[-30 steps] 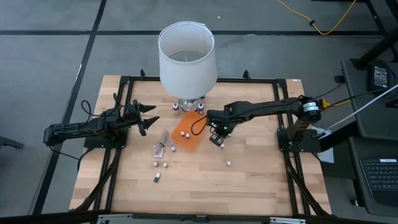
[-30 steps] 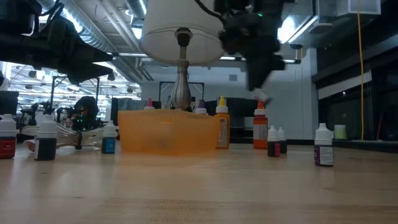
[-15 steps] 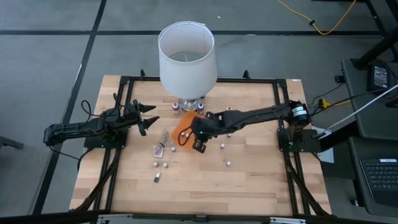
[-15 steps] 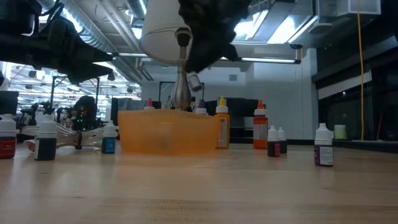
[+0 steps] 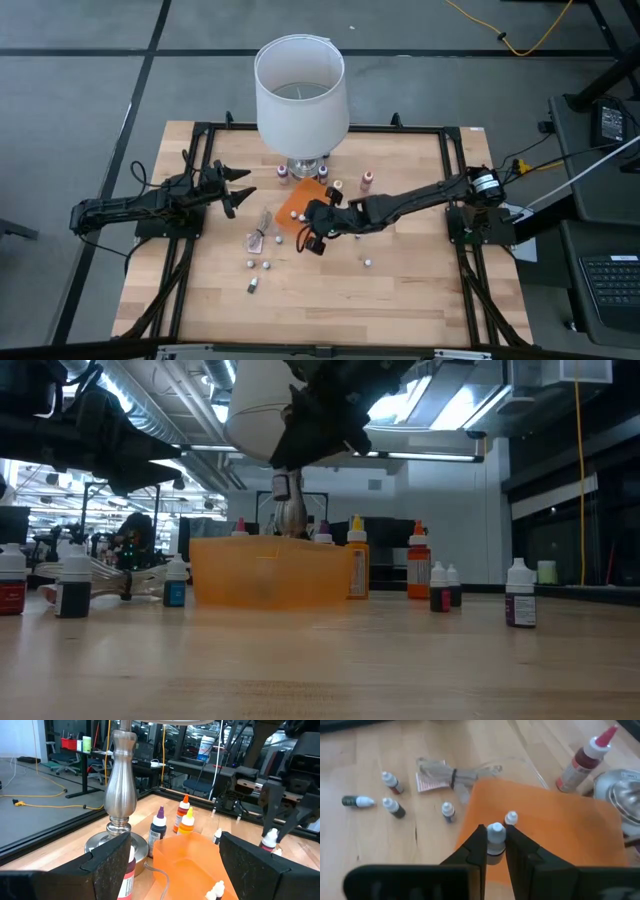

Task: Pick & Place food coloring
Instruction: Put the small red food coloring bottle into the orange bin

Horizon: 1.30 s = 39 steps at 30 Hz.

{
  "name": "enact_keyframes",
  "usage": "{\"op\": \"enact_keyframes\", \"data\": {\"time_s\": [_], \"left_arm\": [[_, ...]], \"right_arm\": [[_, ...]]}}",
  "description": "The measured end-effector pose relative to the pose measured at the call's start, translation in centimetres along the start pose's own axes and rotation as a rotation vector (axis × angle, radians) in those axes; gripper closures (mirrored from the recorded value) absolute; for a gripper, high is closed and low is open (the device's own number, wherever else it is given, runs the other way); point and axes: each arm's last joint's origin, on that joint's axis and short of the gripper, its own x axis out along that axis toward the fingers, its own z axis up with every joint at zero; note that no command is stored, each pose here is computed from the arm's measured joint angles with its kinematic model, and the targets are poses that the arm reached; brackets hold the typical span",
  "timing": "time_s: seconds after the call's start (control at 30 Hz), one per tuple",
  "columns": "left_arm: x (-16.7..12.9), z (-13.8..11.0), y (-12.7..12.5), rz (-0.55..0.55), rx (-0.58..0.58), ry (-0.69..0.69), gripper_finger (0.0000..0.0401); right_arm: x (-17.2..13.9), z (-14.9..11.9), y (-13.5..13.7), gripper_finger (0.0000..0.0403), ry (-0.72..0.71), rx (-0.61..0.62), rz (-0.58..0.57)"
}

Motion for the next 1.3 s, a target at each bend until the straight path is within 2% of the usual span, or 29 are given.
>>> {"op": "enact_keyframes", "data": {"time_s": [0.17,0.47,0.7,1.07,1.3], "left_arm": [[0.0,0.0,0.0,0.0,0.0,0.0,0.0107],[0.0,0.0,0.0,0.0,0.0,0.0,0.0107],[0.0,0.0,0.0,0.0,0.0,0.0,0.0107],[0.0,0.0,0.0,0.0,0.0,0.0,0.0107],[0.0,0.0,0.0,0.0,0.0,0.0,0.0107]], "right_arm": [[0.7,-0.9,-0.1,0.0347,-0.048,-0.005,0.016],[1.9,-3.7,-0.8,0.0347,-0.038,-0.032,0.01],[2.7,-4.1,-1.8,0.0347,-0.05,-0.052,-0.009],[4.8,-5.4,-2.4,0.0347,0.021,-0.097,0.013],[5.3,-5.1,-3.3,0.0347,0.026,-0.1,0.017]]}}
